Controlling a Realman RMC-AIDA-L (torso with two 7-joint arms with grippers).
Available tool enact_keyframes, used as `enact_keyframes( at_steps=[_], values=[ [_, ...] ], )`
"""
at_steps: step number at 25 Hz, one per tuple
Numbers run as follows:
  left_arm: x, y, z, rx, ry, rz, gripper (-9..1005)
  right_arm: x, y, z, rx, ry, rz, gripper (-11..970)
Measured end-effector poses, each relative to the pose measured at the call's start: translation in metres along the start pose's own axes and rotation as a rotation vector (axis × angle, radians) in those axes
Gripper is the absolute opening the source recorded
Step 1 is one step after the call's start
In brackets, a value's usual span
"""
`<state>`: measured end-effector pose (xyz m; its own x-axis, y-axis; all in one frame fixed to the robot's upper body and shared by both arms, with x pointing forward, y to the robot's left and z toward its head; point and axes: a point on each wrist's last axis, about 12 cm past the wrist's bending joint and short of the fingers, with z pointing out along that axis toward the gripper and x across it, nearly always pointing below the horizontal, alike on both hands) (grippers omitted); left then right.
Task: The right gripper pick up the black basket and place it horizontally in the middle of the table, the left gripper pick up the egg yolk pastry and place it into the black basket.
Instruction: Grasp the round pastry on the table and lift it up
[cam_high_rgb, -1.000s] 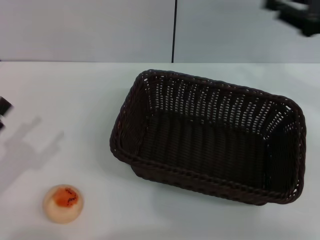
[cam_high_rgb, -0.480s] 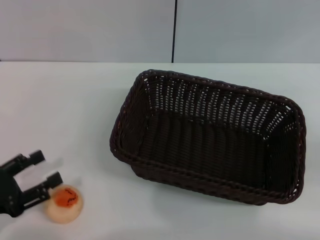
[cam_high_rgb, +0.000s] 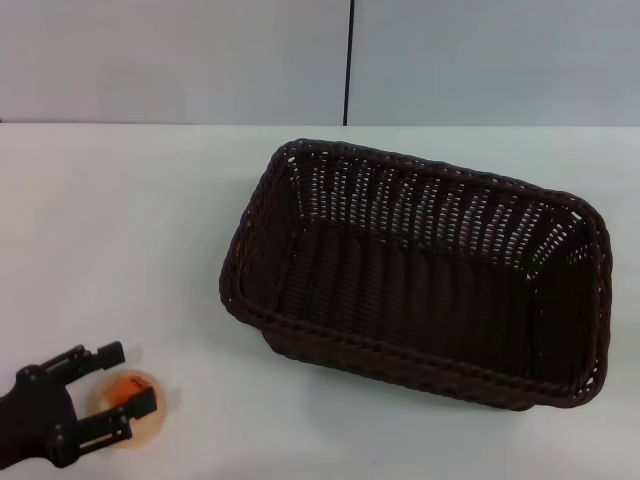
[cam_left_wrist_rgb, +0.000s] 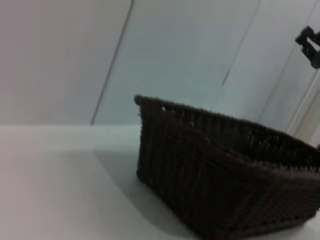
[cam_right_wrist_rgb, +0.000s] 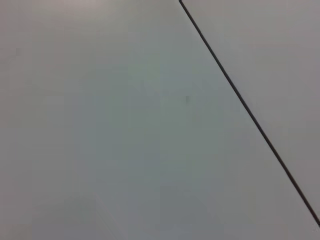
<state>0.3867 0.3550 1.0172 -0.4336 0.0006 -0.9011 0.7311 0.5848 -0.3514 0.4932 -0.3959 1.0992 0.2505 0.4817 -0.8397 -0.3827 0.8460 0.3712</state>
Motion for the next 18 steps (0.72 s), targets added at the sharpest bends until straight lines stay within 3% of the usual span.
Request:
enact_keyframes(
  at_steps=[18],
  values=[
    [0.0082, 0.0026, 0.0004, 0.001, 0.098, 0.012, 624, 0.0031, 0.0018, 0.0038, -0.011, 0.013, 0.005, 395]
  ],
)
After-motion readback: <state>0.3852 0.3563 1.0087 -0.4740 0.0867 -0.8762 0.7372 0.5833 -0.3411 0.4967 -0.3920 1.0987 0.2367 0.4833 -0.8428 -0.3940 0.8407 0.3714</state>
